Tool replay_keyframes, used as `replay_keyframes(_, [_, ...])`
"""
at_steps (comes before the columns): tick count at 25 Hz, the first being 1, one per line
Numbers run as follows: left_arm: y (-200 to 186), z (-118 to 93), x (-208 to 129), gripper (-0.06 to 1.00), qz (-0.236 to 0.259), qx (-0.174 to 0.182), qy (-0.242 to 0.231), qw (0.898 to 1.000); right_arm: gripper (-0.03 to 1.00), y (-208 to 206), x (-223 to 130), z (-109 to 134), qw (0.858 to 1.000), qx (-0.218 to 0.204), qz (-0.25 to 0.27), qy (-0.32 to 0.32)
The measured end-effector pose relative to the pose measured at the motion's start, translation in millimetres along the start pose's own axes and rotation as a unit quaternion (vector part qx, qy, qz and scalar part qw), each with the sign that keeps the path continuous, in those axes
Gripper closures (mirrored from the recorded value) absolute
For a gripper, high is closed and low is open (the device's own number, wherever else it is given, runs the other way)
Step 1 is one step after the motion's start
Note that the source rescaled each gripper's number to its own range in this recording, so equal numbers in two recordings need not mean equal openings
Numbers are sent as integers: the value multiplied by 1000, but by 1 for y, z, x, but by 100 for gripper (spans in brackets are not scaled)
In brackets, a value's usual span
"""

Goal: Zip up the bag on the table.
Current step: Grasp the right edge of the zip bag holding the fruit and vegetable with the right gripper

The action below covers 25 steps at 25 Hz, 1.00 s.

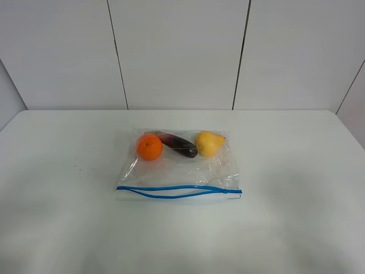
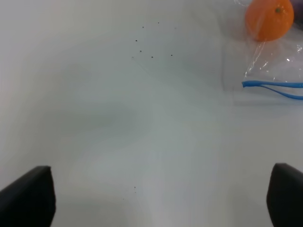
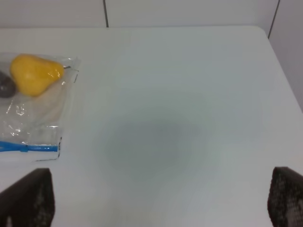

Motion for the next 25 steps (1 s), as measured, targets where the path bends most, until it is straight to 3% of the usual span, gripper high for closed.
replay_keyframes(8, [0,0,0,-6,0,0,0,1000,-3,-1,6,1,1000,-1,12,0])
replay_keyframes(19, [0,0,0,-6,0,0,0,1000,-3,49,45,12,990,10,138,27])
replay_keyframes(25, [0,0,0,-6,0,0,0,1000,-3,107,33,32,966,62,248,38])
Point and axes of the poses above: a point on each arm's last joint axis where the gripper is mounted, y pointing out along that axis toward the gripper, z along the wrist's bending axis when the last joint is at zero, x = y × z, the point moved 8 cm from there along y, pointing out along that axis toward the gripper, and after that the axes turned 5 degrees about y, right-handed, at the moved point
